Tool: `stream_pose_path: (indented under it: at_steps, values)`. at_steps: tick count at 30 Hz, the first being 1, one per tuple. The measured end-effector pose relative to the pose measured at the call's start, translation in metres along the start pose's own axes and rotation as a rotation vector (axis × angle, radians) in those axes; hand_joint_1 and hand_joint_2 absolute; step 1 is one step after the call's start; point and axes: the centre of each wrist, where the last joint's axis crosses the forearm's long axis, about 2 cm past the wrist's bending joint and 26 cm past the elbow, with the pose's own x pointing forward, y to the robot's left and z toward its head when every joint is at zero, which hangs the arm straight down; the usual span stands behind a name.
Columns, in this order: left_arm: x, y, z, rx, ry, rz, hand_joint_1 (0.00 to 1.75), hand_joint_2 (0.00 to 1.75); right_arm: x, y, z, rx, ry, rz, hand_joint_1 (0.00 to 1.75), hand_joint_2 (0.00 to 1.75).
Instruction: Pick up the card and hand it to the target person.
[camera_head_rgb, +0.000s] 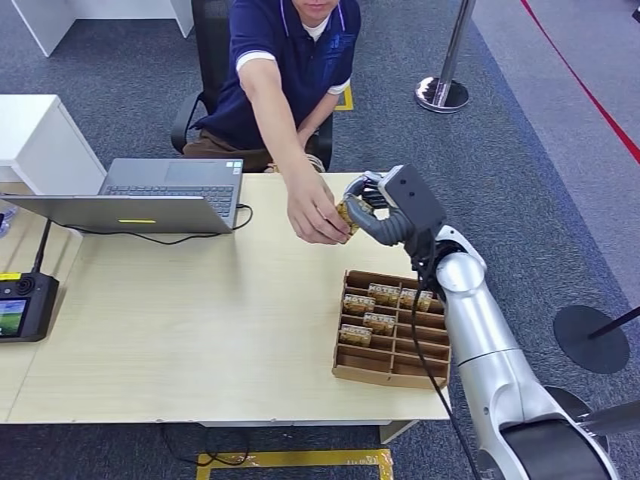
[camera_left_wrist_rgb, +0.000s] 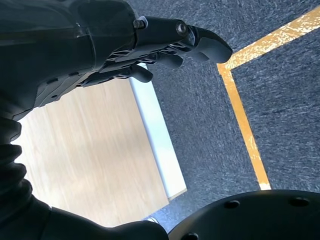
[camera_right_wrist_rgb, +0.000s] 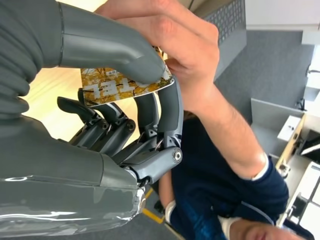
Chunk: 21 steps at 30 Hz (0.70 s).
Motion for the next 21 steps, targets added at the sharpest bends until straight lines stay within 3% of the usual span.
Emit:
stream_pose_path:
  at_steps: [2, 3, 4, 6, 7, 8, 16, 19, 20, 21]
  values:
    - [0.000, 0.000, 0.000, 0.001, -0.001, 0.001, 0.00, 1.75, 0.000, 0.005, -0.002, 0.005, 0.000, -0.010, 1.75, 1.75]
    - [0.000, 0.000, 0.000, 0.001, -0.002, 0.001, 0.00, 1.31, 0.000, 0.007, -0.003, 0.007, 0.000, -0.014, 1.58, 1.75]
    - [0.000, 0.000, 0.000, 0.002, -0.002, -0.001, 0.00, 0.87, -0.001, 0.009, -0.004, 0.009, 0.000, -0.017, 1.16, 1.75]
    - [0.000, 0.000, 0.000, 0.003, -0.003, -0.003, 0.00, 0.87, -0.001, 0.012, -0.005, 0.013, 0.002, -0.022, 0.28, 1.75]
    - [0.000, 0.001, 0.000, 0.005, -0.003, -0.005, 0.00, 1.31, -0.001, 0.013, -0.005, 0.015, 0.003, -0.024, 0.01, 1.75]
    - [0.000, 0.001, 0.000, 0.007, -0.003, -0.006, 0.00, 1.75, -0.002, 0.014, -0.005, 0.017, 0.004, -0.025, 0.00, 1.75]
    - [0.000, 0.001, 0.000, 0.013, -0.003, -0.024, 0.00, 1.75, -0.003, 0.015, -0.005, 0.021, 0.013, -0.027, 0.00, 1.75]
    - [0.000, 0.001, 0.000, 0.013, -0.004, -0.029, 0.00, 0.44, -0.004, 0.015, -0.005, 0.023, 0.017, -0.030, 0.00, 1.75]
    - [0.000, 0.001, 0.000, 0.014, -0.005, -0.031, 0.00, 0.00, -0.004, 0.015, -0.005, 0.025, 0.017, -0.031, 0.21, 1.75]
    - [0.000, 0.001, 0.000, 0.014, -0.006, -0.031, 0.00, 0.00, -0.004, 0.015, -0.005, 0.025, 0.017, -0.031, 0.29, 1.75]
